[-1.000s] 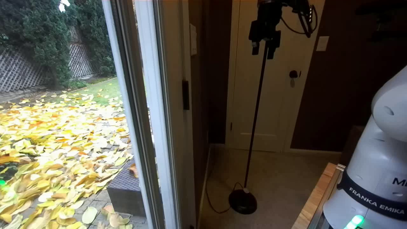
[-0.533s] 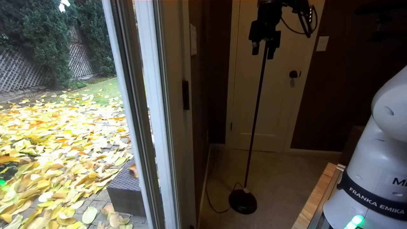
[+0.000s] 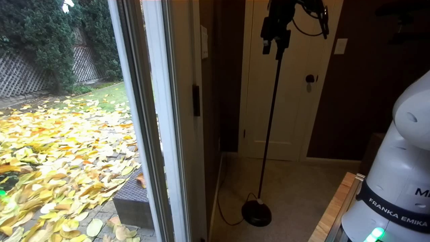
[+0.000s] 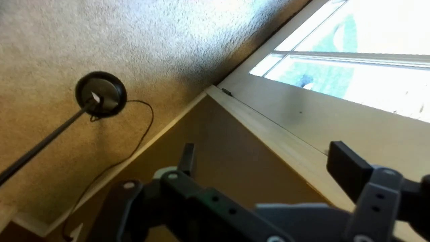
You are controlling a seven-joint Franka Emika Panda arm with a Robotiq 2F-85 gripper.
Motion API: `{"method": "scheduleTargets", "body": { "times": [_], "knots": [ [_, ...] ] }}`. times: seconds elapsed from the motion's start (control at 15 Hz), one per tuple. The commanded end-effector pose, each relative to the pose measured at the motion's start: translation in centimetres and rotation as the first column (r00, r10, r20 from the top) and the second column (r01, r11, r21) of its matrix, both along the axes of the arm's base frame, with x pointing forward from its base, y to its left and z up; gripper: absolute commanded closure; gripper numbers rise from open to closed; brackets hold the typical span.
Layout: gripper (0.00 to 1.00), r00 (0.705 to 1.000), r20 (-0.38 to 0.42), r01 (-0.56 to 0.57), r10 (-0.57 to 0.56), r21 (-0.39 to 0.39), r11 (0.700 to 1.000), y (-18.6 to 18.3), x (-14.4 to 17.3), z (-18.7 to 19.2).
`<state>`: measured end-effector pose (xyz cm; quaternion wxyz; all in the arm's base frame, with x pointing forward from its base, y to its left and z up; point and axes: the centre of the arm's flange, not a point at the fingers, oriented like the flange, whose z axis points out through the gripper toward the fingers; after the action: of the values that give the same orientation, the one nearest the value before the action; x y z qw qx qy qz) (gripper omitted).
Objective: Flip the left light switch
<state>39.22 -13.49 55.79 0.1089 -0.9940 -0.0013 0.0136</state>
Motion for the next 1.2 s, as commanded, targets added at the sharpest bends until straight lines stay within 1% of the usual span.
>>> {"method": "scheduleTargets", "body": {
  "times": [0.0,0.13,0.2,0.33,0.47,0.6,0.67,0.73,0.8,0.87,1.0,1.07,1.13],
  "knots": [
    [0.0,0.98,0.123,-0.153,0.154,-0.014,0.988,2.9,1.1,2.7],
    [0.01,0.954,0.194,-0.221,0.228,-0.056,0.974,4.2,2.5,4.0],
    [0.26,0.937,0.233,-0.247,0.262,-0.092,0.965,4.8,3.4,4.4],
    [0.28,0.895,0.307,-0.288,0.325,-0.158,0.944,5.5,4.7,5.4],
    [0.41,0.839,0.405,-0.312,0.363,-0.19,0.931,6.0,5.7,6.1],
    [0.56,0.776,0.496,-0.326,0.39,-0.214,0.921,6.0,6.9,6.4],
    [0.39,0.83,0.425,-0.294,0.362,-0.217,0.931,6.3,5.7,6.6],
    [0.45,0.81,0.453,-0.299,0.373,-0.228,0.927,6.4,6.1,6.7],
    [0.52,0.802,0.462,-0.301,0.377,-0.232,0.925,6.3,6.4,6.7],
    [0.56,0.799,0.466,-0.302,0.38,-0.234,0.924,6.2,6.5,6.6],
    [0.56,0.797,0.467,-0.305,0.382,-0.235,0.923,6.2,6.5,6.6],
    [0.81,0.798,0.462,-0.318,0.387,-0.222,0.921,6.1,6.7,5.9],
    [0.82,0.79,0.474,-0.324,0.389,-0.217,0.921,6.2,7.3,5.1]
  ]
}}
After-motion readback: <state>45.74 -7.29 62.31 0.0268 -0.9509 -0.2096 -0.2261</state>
